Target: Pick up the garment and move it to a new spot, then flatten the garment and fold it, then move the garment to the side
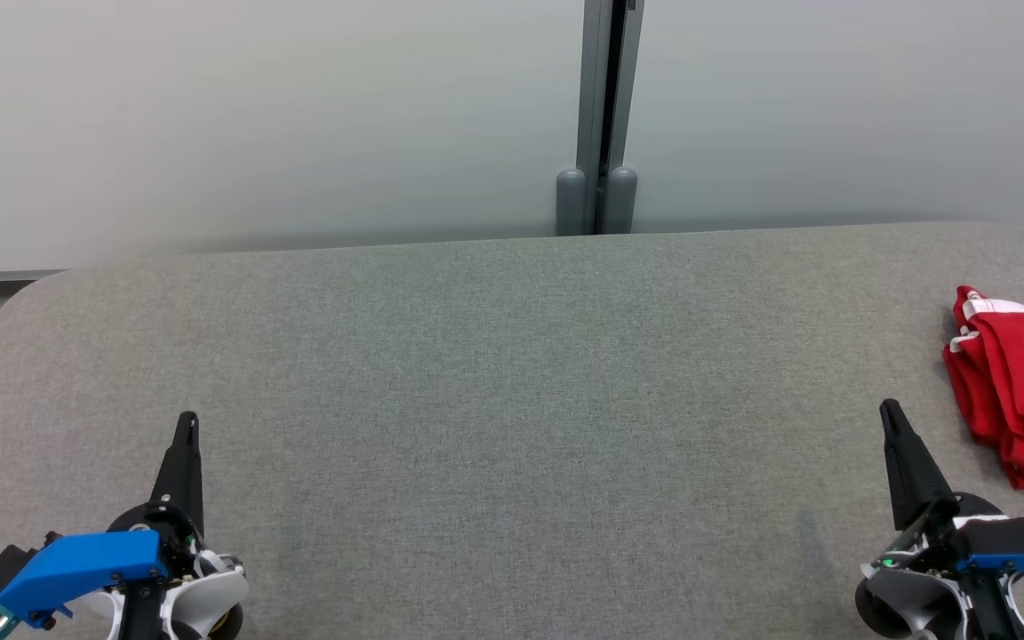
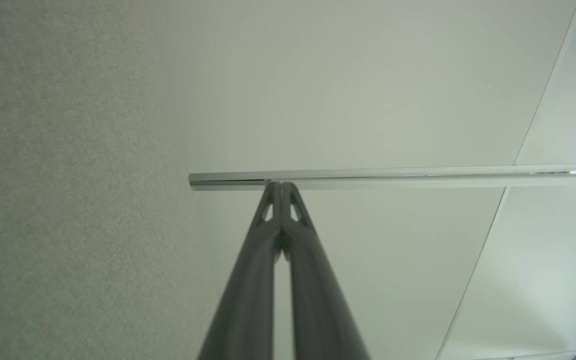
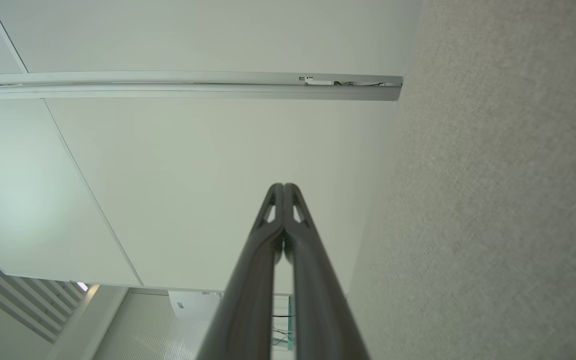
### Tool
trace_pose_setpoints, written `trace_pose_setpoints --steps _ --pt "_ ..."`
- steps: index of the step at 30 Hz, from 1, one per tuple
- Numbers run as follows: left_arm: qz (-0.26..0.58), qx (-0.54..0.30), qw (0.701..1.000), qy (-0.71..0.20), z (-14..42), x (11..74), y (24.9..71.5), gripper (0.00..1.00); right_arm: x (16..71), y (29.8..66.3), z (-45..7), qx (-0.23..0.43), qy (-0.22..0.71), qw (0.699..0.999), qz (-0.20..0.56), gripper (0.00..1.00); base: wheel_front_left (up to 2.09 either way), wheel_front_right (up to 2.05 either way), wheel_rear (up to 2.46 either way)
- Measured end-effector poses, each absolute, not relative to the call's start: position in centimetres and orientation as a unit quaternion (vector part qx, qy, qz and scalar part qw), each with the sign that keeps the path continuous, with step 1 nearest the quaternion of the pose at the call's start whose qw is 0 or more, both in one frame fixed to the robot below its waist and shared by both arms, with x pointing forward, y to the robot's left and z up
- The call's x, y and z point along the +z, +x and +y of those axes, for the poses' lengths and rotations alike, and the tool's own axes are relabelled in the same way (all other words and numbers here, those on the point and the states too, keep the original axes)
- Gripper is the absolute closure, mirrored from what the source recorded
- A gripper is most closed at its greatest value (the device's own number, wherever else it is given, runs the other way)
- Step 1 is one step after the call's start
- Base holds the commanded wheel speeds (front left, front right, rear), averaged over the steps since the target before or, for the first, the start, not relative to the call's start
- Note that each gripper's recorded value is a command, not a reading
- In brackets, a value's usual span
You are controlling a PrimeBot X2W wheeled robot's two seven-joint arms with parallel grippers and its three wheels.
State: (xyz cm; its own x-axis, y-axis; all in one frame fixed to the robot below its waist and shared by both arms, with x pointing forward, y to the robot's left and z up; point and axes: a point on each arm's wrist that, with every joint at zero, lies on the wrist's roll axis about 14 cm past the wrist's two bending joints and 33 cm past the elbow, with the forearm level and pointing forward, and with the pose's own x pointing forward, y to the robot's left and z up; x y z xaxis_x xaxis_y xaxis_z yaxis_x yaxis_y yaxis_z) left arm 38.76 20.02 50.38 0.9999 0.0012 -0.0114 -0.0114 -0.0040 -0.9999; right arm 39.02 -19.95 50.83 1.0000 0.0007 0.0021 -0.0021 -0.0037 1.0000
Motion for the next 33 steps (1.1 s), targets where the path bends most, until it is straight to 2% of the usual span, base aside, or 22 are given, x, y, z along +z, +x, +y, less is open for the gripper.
trace_pose_setpoints --steps 33 --pt "0.004 0.004 0.706 -0.709 20.02 50.39 38.76 1.0 50.82 39.01 -19.96 0.001 0.708 0.706 0.0 1.0 0.0 0.0 0.0"
